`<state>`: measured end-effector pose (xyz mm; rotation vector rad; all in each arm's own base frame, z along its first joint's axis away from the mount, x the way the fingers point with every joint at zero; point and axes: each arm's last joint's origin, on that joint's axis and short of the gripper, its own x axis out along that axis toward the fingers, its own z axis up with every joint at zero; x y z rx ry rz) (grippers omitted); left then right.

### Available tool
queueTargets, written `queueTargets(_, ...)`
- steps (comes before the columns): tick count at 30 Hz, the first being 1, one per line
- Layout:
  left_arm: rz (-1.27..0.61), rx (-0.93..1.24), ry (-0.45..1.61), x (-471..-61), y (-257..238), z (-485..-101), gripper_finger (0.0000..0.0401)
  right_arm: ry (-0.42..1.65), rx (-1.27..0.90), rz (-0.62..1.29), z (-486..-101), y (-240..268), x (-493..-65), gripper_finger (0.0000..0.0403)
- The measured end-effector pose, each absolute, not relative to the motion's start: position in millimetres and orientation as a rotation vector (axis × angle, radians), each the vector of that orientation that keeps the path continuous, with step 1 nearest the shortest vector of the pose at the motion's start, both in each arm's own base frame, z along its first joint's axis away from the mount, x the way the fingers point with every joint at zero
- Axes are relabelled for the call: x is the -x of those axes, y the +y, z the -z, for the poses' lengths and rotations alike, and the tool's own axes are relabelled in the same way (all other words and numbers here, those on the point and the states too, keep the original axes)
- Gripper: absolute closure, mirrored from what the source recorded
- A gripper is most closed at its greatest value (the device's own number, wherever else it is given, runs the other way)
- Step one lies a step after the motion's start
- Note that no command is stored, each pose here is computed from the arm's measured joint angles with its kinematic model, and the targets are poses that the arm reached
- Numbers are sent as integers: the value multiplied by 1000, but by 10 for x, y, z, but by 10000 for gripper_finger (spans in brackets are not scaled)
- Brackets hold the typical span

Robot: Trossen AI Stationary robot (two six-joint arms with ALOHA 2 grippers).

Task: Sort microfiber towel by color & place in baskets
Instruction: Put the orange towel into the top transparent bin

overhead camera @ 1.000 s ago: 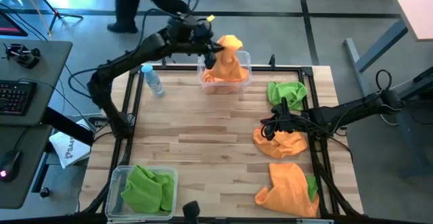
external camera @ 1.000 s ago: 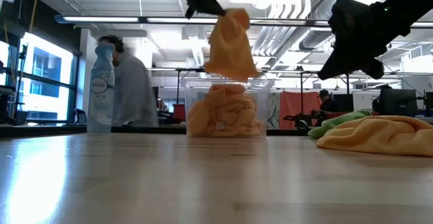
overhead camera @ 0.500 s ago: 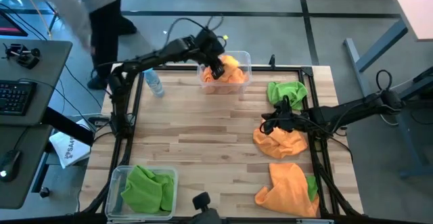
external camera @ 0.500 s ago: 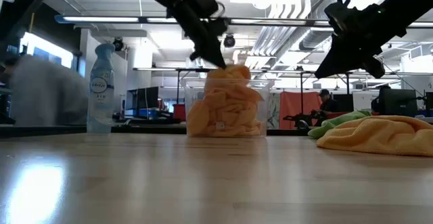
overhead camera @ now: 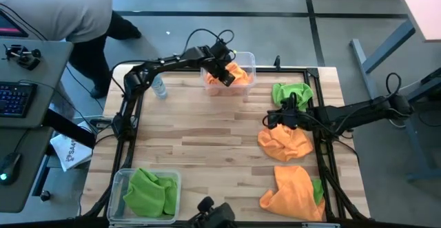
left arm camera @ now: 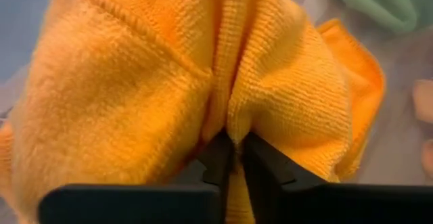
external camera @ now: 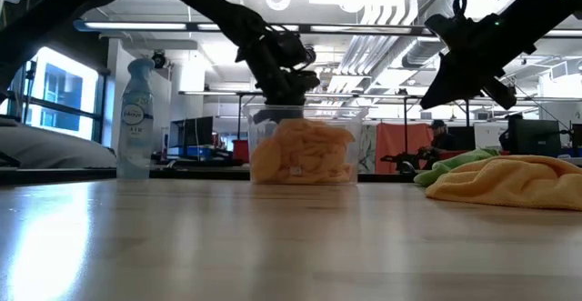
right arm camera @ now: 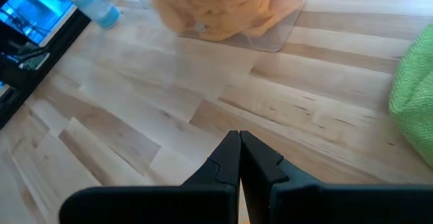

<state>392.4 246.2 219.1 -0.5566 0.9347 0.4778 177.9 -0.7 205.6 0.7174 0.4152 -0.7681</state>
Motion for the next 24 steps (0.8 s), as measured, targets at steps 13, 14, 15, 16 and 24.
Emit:
queueTargets(13,-475,476,844,-3821,2402,-2609,288,426,-708,760,-2054,-12,-1780,403)
queueTargets(14,-476,466,829,-3802,2391,-2674,288,433,-691,755,-2054,-12,-1780,403)
queueTargets(15,-481,458,812,-3781,2378,-2742,288,438,-679,751,-2054,-12,-1781,403)
queueTargets(16,-485,451,797,-3755,2363,-2814,288,442,-668,748,-2054,-12,-1781,403)
queueTargets(24,-503,404,711,-3573,2195,-3272,288,448,-672,739,-2054,-9,-1782,403)
